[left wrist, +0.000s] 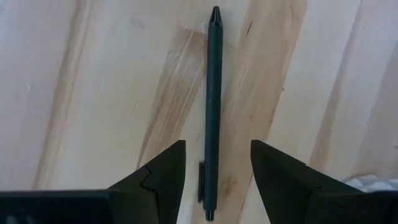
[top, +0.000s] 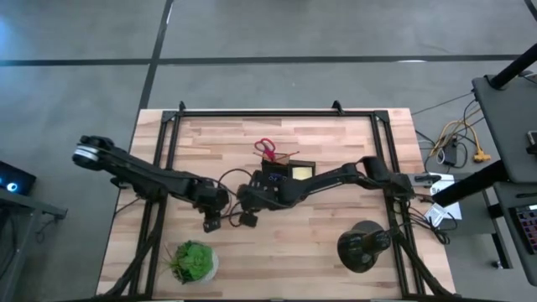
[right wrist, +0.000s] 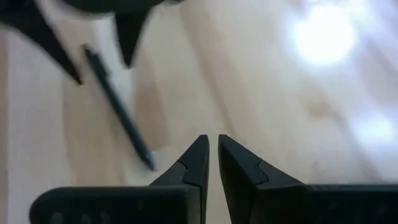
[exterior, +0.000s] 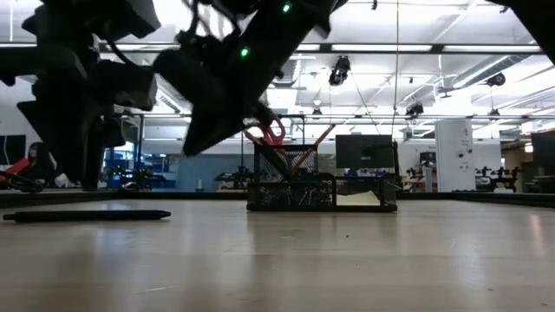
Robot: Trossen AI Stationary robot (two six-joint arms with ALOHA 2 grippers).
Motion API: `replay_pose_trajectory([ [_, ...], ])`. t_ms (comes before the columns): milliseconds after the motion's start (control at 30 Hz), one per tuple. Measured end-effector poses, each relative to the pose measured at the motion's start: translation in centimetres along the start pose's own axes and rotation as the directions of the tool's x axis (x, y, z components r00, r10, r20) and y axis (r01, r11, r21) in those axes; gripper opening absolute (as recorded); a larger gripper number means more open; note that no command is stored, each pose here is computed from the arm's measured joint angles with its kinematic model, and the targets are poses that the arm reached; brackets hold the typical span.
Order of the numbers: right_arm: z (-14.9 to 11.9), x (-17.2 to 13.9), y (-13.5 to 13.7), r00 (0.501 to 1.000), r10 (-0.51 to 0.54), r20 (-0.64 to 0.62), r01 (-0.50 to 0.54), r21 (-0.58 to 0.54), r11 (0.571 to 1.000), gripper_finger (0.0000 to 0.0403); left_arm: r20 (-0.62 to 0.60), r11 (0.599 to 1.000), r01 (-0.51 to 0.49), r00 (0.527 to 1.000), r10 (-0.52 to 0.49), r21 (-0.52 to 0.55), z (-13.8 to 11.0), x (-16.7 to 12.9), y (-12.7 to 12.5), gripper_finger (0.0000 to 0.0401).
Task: Pick and place office supplies into organizer
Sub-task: Put the black pen into the desk organizer
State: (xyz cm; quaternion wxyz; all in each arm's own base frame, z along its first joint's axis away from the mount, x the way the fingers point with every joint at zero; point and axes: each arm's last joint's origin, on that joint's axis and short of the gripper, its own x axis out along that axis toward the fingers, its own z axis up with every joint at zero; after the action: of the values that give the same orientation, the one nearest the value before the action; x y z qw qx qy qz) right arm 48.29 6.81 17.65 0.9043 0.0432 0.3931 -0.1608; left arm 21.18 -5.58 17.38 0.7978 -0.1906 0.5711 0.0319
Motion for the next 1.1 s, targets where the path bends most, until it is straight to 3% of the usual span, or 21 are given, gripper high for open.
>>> replay_pose_trajectory([
  [233,-0.9,-2.1,-1.4,0.982,-0.189,-0.013,0.189,0.084,0.978,0.0029,-0.004,0.999,-0.007,1.000,0.007,0.038,0.1,1.0,0.0,0.0164],
  [533,-1.6,-3.9,-2.6,0.964,-0.265,-0.009,0.263,0.174,0.949,0.0029,-0.023,0.997,-0.028,0.999,0.029,0.070,0.6,3.4,0.0,0.0164],
  [733,-1.7,-4.4,-2.7,0.957,-0.289,-0.012,0.286,0.176,0.942,0.0029,-0.051,0.996,-0.049,0.997,0.052,0.074,0.5,4.2,0.1,0.0157],
  [867,-1.6,-4.6,-2.8,0.946,-0.325,0.009,0.318,0.187,0.929,0.0029,-0.039,0.994,-0.078,0.996,0.081,0.076,0.5,4.2,0.2,0.0119],
  [1100,-1.7,-5.1,-3.2,0.909,-0.415,0.025,0.399,0.224,0.889,0.0029,-0.022,0.989,-0.124,0.992,0.126,0.076,0.4,4.4,0.5,0.0018],
])
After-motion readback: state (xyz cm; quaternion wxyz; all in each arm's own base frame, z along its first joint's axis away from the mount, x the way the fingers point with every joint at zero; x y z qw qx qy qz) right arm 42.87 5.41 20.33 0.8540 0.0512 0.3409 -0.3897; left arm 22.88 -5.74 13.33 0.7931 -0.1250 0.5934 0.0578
